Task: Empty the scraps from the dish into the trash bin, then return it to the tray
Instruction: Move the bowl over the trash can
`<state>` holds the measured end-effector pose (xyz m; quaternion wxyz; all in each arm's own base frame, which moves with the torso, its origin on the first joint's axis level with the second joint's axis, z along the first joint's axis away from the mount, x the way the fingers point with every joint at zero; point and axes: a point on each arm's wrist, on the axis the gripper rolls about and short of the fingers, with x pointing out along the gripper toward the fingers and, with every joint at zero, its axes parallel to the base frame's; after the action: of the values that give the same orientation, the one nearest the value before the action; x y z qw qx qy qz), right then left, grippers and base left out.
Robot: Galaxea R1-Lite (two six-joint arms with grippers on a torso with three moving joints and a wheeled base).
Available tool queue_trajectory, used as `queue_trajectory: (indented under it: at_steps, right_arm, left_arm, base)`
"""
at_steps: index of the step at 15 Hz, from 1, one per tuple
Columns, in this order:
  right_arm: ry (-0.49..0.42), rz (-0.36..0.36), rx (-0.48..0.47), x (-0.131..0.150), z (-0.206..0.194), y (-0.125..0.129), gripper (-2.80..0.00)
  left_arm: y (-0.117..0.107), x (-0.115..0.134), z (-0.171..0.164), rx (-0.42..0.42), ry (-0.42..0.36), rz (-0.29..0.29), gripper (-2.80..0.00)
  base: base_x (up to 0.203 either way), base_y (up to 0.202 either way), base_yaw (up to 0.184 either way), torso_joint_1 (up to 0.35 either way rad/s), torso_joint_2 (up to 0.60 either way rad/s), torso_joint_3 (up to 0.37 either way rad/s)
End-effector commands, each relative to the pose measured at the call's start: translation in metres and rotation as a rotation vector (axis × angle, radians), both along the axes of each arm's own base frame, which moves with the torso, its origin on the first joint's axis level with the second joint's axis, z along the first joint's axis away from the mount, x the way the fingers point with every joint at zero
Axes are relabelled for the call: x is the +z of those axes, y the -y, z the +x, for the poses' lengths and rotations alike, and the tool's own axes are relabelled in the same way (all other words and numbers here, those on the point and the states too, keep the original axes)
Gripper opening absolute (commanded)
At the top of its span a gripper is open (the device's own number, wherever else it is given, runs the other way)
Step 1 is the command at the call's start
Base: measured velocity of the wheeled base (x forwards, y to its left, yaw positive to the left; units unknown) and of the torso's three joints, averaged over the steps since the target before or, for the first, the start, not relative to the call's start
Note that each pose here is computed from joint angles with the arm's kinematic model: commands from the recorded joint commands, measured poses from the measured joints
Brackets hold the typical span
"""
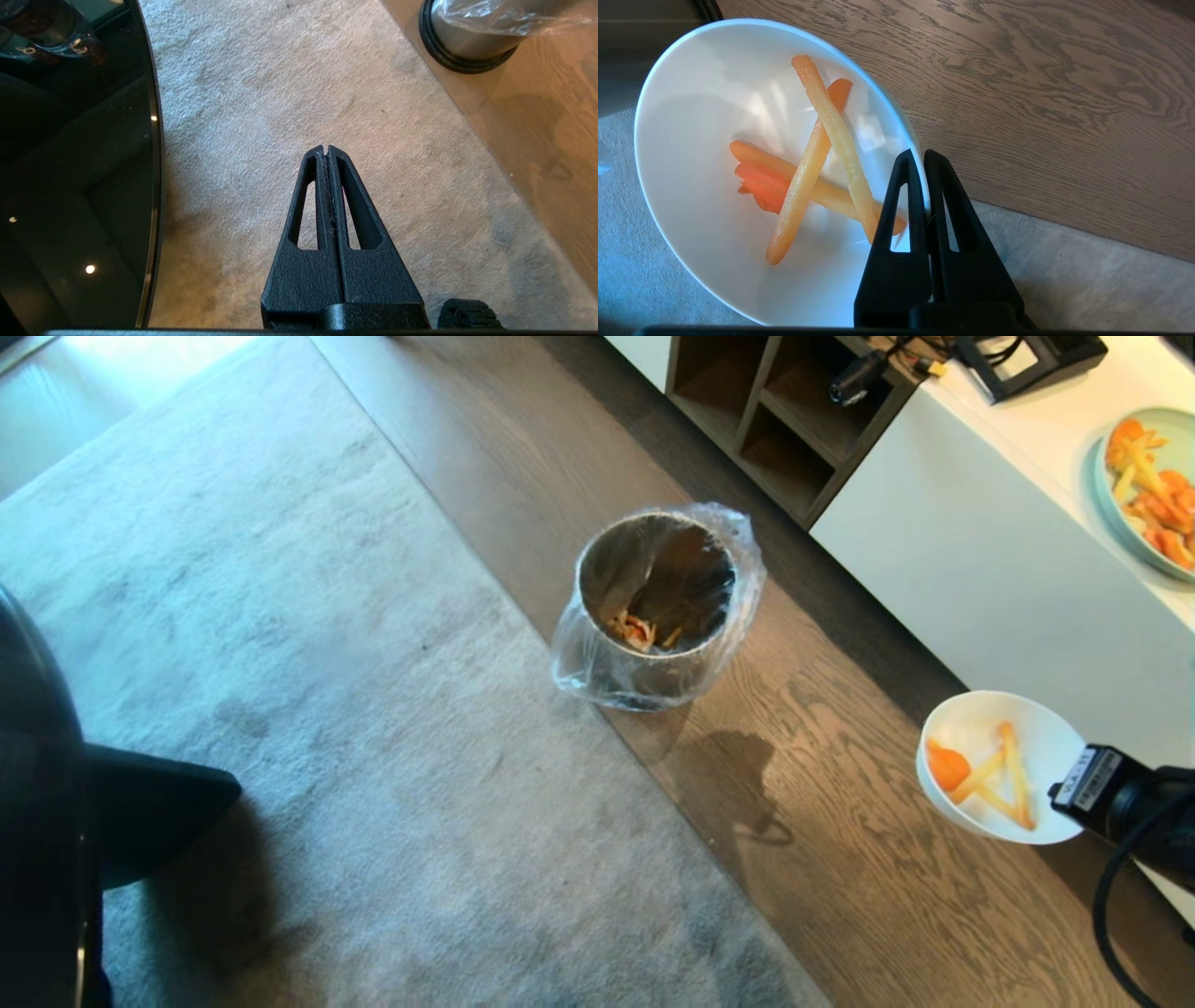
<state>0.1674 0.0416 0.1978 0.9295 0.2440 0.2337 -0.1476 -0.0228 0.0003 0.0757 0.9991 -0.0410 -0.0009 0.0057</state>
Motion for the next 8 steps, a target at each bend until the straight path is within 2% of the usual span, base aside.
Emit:
queue_trajectory:
  at_steps: [1,5,8]
  right_arm:
    - [-0.002,0.001,-0.003,0.001,0.004,-0.001,-2.80]
    - [0.008,0.003,-0.002,0.004,0.005,-0.002,-2.80]
    - [0.027,-0.034,0.027,0.012,0.010,-0.004,-2.80]
  left_arm:
    - [0.000,0.000,0.000,0.001,0.000,-0.001,-2.80]
    - [0.000,0.000,0.000,0.001,0.002,-0.001,-2.80]
    - [0.000,0.000,0.000,0.001,0.001,-0.001,-2.80]
  base:
    - [0.000,0.000,0.000,-0.001,0.01,-0.198]
    - [0.000,0.000,0.000,0.004,0.00,-0.192]
    - [0.000,0.000,0.000,0.001,0.00,-0.053]
